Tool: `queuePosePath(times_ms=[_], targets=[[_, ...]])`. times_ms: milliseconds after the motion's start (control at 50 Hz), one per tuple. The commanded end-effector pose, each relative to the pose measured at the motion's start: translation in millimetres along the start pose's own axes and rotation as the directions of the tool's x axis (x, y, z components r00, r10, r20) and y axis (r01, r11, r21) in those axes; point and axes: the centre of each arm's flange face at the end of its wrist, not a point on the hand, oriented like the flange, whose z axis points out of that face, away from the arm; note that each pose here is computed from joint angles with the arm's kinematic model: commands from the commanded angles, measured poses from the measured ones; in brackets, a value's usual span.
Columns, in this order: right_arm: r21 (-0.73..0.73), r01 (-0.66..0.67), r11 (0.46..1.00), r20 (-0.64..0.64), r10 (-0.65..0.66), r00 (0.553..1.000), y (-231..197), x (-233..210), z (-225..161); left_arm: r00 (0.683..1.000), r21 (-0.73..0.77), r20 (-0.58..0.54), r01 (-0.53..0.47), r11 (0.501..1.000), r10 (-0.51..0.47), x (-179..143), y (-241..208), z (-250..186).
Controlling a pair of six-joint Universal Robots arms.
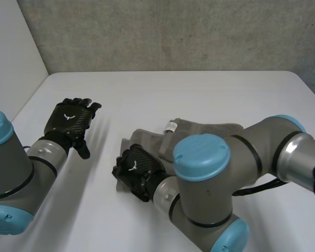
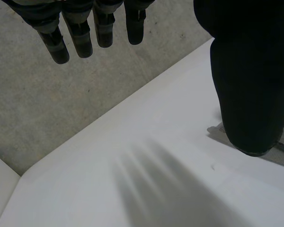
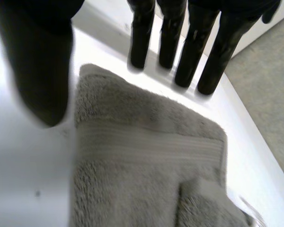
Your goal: Fold the towel.
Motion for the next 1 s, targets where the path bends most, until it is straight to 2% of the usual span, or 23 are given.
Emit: queuePosePath(times_ms=[20, 60, 120, 160, 220, 280, 320, 340, 380, 440, 480, 500, 540, 560, 600, 860, 1000], targets=[[-0.042, -0.073, 0.996, -0.198, 0.063, 0.978, 18, 63, -25, 1.000, 0.000, -0.004, 0.000, 1.000, 0.000, 1, 1, 0], [-0.044, -0.144, 0.989, -0.278, 0.126, 0.952, 33, 87, -40, 1.000, 0.002, -0.005, -0.001, 1.000, 0.001, 2, 1, 0], [-0.042, -0.174, 0.984, -0.309, 0.153, 0.939, 40, 94, -47, 1.000, 0.002, -0.007, -0.002, 1.000, 0.002, 2, 0, -1], [-0.060, -0.224, 0.973, -0.370, 0.186, 0.910, 57, 111, -59, 1.000, 0.006, -0.013, -0.005, 1.000, 0.005, 4, 0, -1], [-0.092, -0.265, 0.960, -0.422, 0.203, 0.883, 77, 127, -66, 1.000, 0.031, -0.024, -0.019, 0.999, 0.019, 8, -6, 1], [-0.104, -0.277, 0.955, -0.439, 0.206, 0.874, 83, 133, -68, 0.999, 0.050, -0.034, -0.021, 0.999, 0.023, 12, -10, 3], [-0.110, -0.289, 0.951, -0.460, 0.209, 0.863, 87, 140, -70, 0.996, 0.095, -0.079, -0.027, 0.995, 0.034, 26, -21, 8], [-0.110, -0.289, 0.951, -0.461, 0.209, 0.863, 87, 140, -70, 0.996, 0.095, -0.079, -0.027, 0.995, 0.034, 26, -21, 8], [-0.109, -0.287, 0.952, -0.474, 0.205, 0.857, 88, 144, -70, 0.980, 0.126, -0.189, -0.032, 0.991, 0.056, 57, -24, 11], [-0.111, -0.289, 0.951, -0.481, 0.202, 0.853, 90, 146, -71, 0.969, 0.139, -0.240, -0.031, 0.990, 0.064, 69, -26, 14], [-0.108, -0.296, 0.949, -0.497, 0.206, 0.843, 92, 152, -72, 0.940, 0.147, -0.332, -0.031, 0.989, 0.079, 90, -25, 17], [-0.108, -0.296, 0.949, -0.497, 0.206, 0.843, 92, 152, -72, 0.940, 0.147, -0.333, -0.031, 0.989, 0.079, 90, -25, 17], [-0.106, -0.309, 0.945, -0.503, 0.217, 0.837, 94, 154, -73, 0.915, 0.142, -0.393, -0.039, 0.989, 0.093, 105, -23, 23], [-0.106, -0.309, 0.945, -0.503, 0.217, 0.836, 94, 154, -73, 0.915, 0.142, -0.394, -0.039, 0.989, 0.093, 105, -23, 23], [-0.101, -0.327, 0.940, -0.512, 0.232, 0.827, 97, 156, -74, 0.895, 0.146, -0.430, -0.060, 0.987, 0.118, 122, -21, 30], [-0.109, -0.342, 0.933, -0.516, 0.241, 0.822, 105, 159, -74, 0.869, 0.121, -0.454, -0.158, 0.980, 0.196, 143, 4, 57], [-0.114, -0.346, 0.931, -0.513, 0.243, 0.823, 107, 158, -73, 0.865, 0.105, -0.463, -0.163, 0.981, 0.194, 148, 13, 65]])
